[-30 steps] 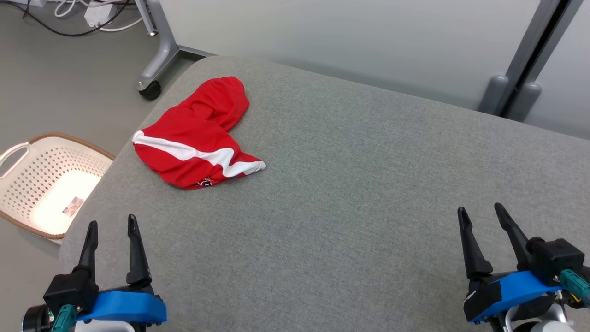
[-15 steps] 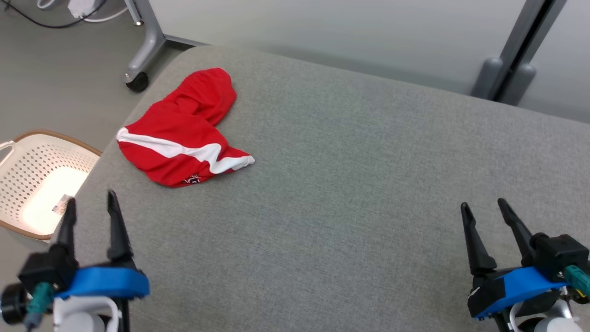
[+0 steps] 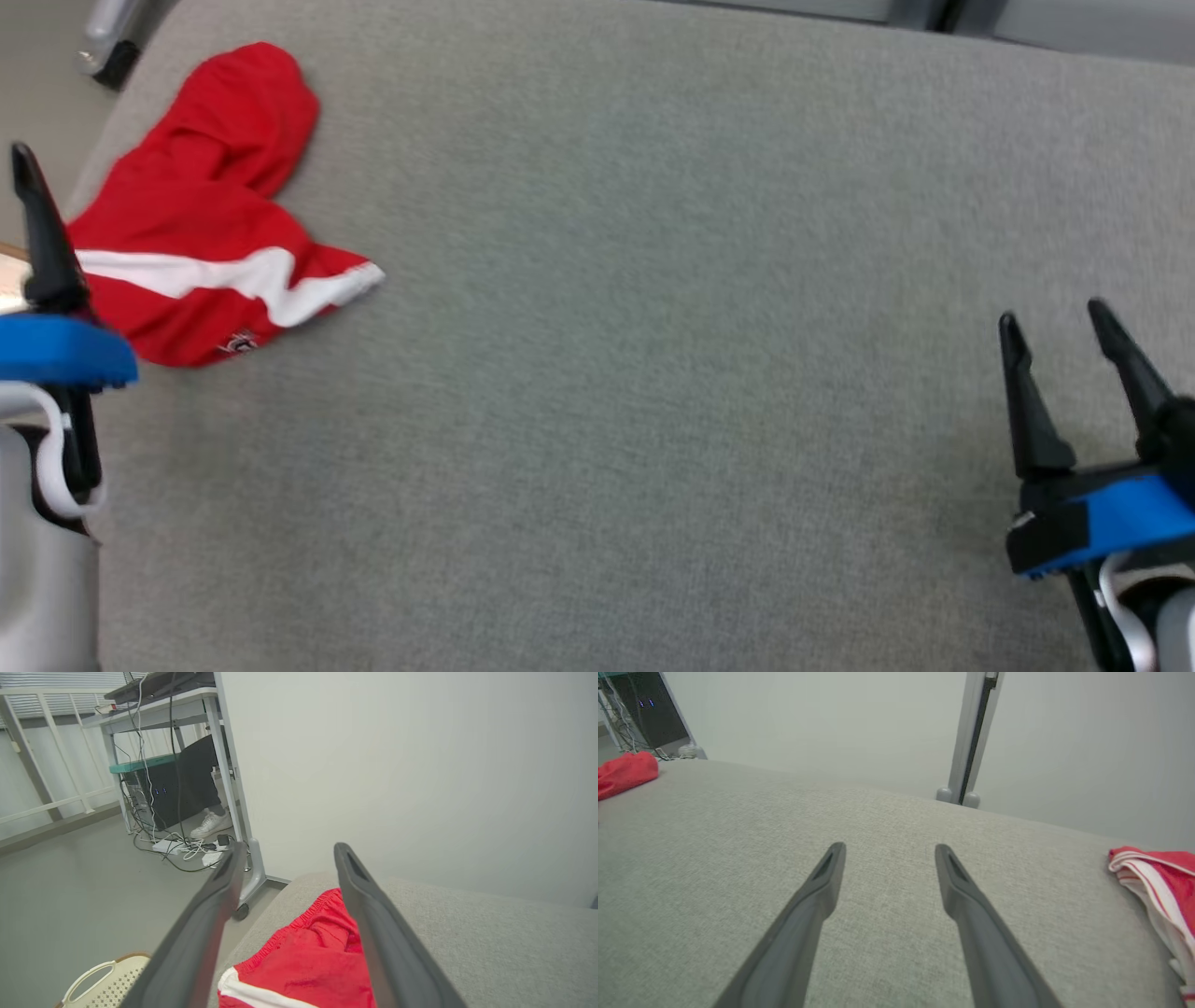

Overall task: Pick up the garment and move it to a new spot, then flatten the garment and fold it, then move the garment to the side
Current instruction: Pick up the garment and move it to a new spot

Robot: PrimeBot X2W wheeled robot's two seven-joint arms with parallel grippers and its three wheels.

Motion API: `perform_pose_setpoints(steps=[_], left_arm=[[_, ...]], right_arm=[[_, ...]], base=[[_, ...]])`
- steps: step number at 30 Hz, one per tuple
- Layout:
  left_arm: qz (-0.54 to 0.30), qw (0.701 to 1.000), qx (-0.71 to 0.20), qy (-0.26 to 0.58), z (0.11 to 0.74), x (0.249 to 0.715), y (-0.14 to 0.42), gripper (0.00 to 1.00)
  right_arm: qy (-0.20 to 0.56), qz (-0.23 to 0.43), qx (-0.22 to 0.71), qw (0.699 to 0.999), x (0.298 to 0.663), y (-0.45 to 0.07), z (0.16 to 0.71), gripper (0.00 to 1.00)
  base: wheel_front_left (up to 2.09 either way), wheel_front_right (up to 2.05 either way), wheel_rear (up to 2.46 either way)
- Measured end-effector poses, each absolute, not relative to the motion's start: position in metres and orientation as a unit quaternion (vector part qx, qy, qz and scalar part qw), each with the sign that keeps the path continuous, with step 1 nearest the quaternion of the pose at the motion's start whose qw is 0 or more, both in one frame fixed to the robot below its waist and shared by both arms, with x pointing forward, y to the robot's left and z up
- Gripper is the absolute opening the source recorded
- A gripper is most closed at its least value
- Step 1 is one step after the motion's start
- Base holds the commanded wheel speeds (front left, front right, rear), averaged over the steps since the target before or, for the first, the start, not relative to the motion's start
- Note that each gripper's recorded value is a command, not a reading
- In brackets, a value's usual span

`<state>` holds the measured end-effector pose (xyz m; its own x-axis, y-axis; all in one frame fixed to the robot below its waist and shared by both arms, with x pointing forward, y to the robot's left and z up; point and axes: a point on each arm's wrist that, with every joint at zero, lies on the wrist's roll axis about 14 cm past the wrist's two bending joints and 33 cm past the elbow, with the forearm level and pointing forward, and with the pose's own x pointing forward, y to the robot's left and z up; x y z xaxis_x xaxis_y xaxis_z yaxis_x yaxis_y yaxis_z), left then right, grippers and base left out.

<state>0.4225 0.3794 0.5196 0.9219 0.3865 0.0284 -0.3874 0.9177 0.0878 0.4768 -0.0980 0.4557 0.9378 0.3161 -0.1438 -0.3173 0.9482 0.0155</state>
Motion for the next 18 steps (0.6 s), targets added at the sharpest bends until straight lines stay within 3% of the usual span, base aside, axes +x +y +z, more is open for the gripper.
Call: perform_pose_setpoints(steps=[9,18], left_arm=[[0.162,0.980,0.048,0.104,0.460,0.486,0.383,1.00],[0.165,0.950,-0.003,0.263,0.371,0.475,0.378,1.00]], right_arm=[[0.104,0.118,-0.026,0.987,0.487,-0.136,0.430,1.00],[0.112,0.109,-0.035,0.987,0.493,-0.146,0.422,1.00]], base=[[0.00,0.00,0.00],[0.00,0.00,0.00]])
